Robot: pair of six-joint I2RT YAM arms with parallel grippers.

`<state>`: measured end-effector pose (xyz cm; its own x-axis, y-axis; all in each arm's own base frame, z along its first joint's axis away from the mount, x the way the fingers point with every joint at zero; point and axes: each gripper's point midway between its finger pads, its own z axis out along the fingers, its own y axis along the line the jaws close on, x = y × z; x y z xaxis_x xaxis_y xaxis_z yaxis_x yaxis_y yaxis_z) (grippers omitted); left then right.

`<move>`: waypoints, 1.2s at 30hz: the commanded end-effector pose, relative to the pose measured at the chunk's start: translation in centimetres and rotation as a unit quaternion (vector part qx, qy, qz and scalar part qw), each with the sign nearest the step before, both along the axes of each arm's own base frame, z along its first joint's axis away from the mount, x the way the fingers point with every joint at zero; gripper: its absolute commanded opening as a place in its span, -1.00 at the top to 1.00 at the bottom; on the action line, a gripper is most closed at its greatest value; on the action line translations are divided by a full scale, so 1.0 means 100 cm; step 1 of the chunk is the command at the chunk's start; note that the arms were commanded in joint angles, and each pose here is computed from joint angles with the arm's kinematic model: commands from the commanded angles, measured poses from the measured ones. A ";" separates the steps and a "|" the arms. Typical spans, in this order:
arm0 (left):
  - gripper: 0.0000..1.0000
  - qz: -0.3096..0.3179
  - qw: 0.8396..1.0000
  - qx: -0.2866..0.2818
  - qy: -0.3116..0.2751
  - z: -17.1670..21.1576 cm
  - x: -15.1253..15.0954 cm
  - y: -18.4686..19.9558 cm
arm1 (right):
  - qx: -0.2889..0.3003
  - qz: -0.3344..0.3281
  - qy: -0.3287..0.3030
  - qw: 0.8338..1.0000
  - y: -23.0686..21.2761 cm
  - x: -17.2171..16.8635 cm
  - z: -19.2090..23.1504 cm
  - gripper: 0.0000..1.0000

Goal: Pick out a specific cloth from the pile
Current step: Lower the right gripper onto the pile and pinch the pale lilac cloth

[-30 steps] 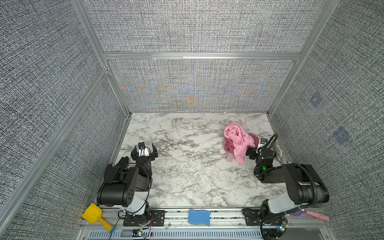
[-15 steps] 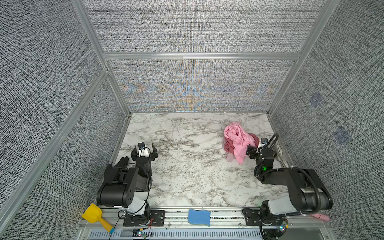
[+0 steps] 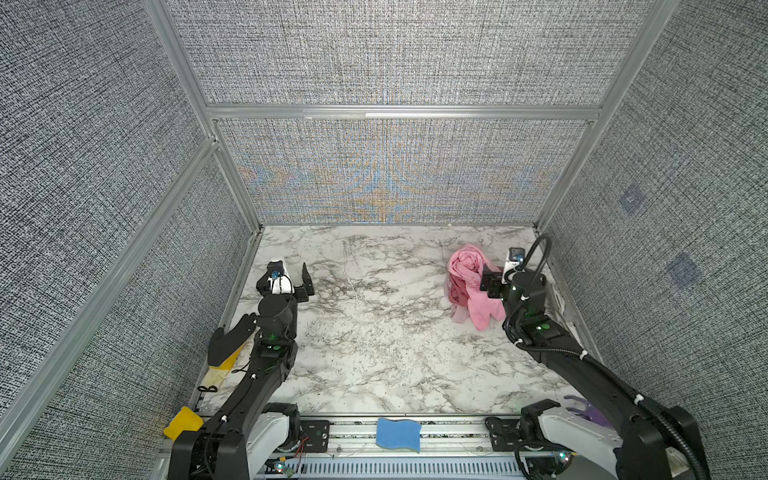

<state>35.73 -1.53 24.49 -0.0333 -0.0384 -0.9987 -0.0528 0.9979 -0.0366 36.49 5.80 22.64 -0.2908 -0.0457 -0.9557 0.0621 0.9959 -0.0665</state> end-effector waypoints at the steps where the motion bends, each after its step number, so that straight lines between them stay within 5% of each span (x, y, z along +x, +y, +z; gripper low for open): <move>1: -0.79 -0.033 0.993 -0.057 0.098 -0.036 -0.002 -0.018 | 0.008 0.026 0.104 0.994 0.022 -0.019 -0.044 -0.75; 7: -0.78 -0.093 0.978 -0.098 0.162 -0.050 -0.008 -0.054 | 0.018 0.067 0.229 0.971 0.059 -0.040 -0.100 -0.38; 14: -0.79 -0.123 0.970 -0.115 0.174 -0.061 -0.014 -0.071 | 0.030 0.072 0.275 0.958 0.078 -0.039 -0.140 -0.01; 26: -0.80 -0.144 0.968 -0.120 0.166 -0.061 -0.011 -0.079 | 0.018 0.031 0.302 0.953 0.079 -0.018 -0.170 0.26; 36: -0.82 -0.144 0.970 -0.111 0.161 -0.057 -0.015 -0.077 | 0.016 0.009 0.327 0.945 0.076 -0.016 -0.183 0.26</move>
<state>34.15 -9.13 18.21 -0.4055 -0.1993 -0.8921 0.1672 0.9433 -0.2868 35.03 13.88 4.48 -0.8121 -0.0546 -0.5810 -0.0326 0.9983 -0.0484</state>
